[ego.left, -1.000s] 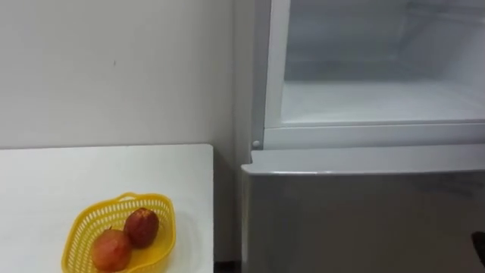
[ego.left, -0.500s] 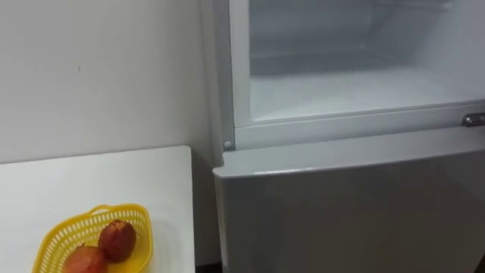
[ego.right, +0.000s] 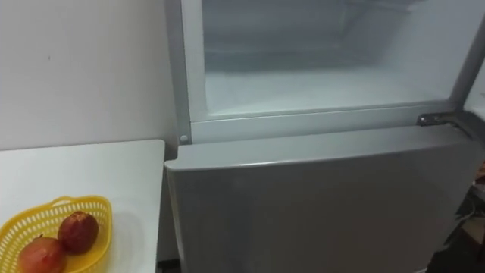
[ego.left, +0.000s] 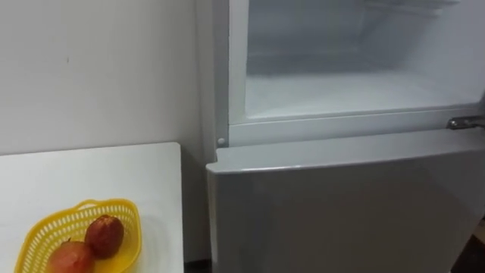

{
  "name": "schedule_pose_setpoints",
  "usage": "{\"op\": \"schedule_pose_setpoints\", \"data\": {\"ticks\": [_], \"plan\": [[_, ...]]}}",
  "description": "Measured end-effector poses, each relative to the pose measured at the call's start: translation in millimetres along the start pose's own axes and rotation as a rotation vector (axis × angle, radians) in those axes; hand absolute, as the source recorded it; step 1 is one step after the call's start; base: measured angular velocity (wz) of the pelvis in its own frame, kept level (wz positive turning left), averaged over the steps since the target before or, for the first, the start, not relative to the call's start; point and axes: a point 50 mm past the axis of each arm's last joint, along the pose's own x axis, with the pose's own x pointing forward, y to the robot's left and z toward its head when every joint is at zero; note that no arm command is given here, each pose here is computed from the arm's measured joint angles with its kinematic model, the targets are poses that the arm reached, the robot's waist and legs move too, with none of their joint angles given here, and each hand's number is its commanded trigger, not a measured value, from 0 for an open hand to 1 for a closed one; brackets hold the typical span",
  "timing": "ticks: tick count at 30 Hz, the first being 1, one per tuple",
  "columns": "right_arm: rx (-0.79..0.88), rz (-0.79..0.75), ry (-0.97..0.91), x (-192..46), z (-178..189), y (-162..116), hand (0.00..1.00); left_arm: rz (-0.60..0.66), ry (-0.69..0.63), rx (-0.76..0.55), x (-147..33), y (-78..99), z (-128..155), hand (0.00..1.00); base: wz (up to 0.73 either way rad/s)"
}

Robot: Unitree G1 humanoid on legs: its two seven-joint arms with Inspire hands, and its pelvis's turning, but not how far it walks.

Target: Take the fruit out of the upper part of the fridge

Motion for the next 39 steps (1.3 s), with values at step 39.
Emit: {"op": "schedule_pose_setpoints", "data": {"ticks": [39], "plan": [[0.338,0.977,-1.215,-199,126,98,0.0,-0.024,0.051,-0.004,1.0,4.6,-17,0.0,0.01]]}}
